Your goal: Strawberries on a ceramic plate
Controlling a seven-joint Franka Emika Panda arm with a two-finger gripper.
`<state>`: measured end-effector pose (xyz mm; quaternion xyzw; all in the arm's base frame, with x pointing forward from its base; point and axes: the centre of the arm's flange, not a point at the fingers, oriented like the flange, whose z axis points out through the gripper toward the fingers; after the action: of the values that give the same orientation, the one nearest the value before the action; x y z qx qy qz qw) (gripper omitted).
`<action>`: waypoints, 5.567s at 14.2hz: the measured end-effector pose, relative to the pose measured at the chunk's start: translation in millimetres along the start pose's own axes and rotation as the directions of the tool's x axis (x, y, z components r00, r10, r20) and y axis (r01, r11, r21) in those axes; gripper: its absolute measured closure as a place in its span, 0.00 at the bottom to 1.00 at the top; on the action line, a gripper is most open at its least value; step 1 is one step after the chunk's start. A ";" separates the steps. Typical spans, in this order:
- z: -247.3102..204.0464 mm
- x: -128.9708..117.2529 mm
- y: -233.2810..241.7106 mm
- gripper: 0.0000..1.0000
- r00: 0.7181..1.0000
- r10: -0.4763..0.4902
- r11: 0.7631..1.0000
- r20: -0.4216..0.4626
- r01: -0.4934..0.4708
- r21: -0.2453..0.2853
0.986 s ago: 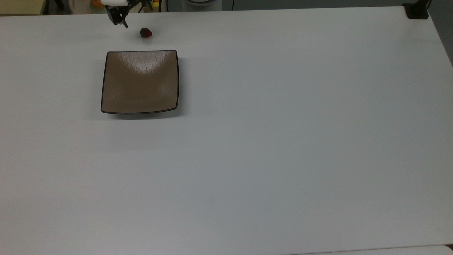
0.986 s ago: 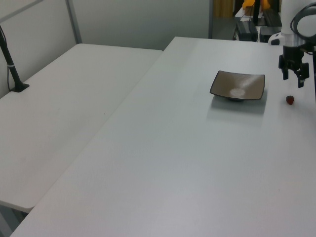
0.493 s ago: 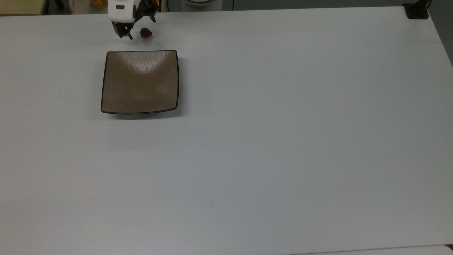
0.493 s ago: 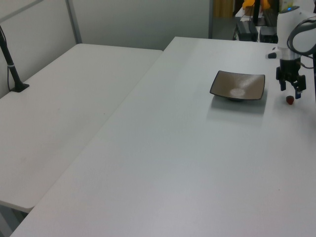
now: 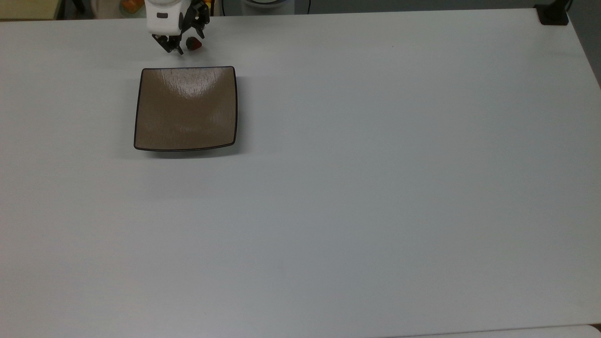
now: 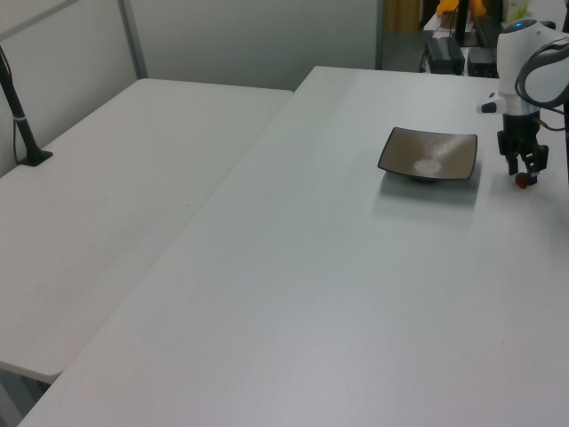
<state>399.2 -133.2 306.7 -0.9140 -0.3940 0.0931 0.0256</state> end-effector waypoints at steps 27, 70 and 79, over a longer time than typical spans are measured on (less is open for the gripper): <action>-271.9 20.7 5.6 0.67 0.999 0.045 0.998 -0.022 -0.044 0.036; -238.0 145.3 68.7 0.00 0.920 0.364 0.924 -0.146 -0.377 -0.071; -330.5 168.6 -53.0 0.00 0.867 0.445 0.885 -0.223 -0.464 -0.038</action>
<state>537.5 34.3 612.1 -0.9859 -0.1664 -0.0174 0.0026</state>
